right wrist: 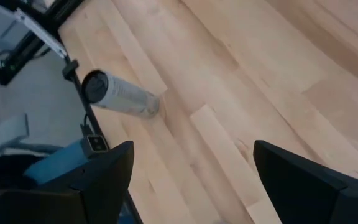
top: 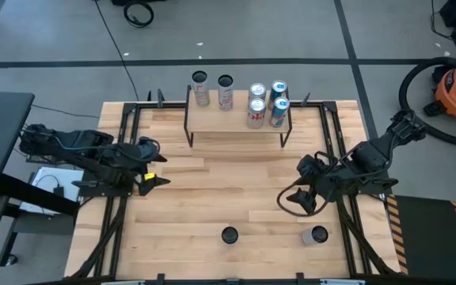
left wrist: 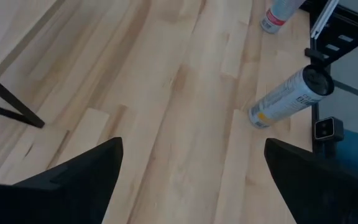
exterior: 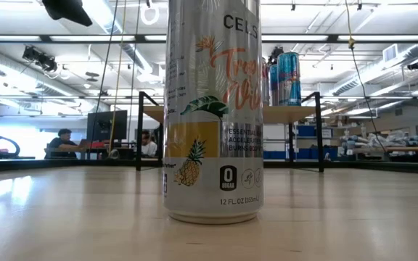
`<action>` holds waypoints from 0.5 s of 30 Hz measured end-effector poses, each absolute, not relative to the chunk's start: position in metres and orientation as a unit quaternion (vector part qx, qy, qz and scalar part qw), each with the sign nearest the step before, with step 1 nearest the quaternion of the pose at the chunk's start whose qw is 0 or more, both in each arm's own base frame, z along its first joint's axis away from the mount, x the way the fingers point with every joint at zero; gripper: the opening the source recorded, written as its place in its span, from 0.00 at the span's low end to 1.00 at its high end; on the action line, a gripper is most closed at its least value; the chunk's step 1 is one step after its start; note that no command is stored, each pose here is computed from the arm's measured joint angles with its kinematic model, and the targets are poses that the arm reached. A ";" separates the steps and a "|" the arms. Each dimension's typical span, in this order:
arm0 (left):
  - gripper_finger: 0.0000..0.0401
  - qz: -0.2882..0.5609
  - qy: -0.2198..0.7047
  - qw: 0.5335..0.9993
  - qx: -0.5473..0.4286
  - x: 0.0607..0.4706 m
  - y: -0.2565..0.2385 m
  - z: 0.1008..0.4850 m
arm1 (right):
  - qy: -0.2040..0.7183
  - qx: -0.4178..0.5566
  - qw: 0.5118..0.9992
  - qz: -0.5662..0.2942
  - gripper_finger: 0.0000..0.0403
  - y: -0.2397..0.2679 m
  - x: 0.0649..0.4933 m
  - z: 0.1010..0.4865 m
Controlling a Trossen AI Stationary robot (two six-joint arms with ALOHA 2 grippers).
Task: Place canned beverage on shelf
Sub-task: Put the white soda can aligned with the other white soda can on the shelf
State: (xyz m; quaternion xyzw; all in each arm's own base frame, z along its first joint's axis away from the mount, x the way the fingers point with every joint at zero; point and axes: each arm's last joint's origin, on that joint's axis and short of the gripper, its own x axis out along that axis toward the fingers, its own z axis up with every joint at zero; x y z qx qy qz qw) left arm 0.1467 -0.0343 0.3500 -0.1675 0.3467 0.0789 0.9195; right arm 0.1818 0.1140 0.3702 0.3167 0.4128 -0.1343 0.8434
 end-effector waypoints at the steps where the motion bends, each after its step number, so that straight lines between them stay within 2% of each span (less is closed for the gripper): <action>1: 0.98 0.079 0.347 0.920 -0.168 0.147 -0.034 0.350 | 0.416 0.311 0.845 -0.131 0.84 0.116 0.182 0.369; 8: 0.98 0.079 0.347 0.920 -0.167 0.147 -0.034 0.350 | 0.447 0.272 0.846 -0.101 0.85 0.131 0.192 0.359; 15: 0.98 0.084 0.345 0.920 -0.167 0.147 -0.034 0.350 | 0.487 0.256 0.833 -0.066 0.92 0.142 0.202 0.349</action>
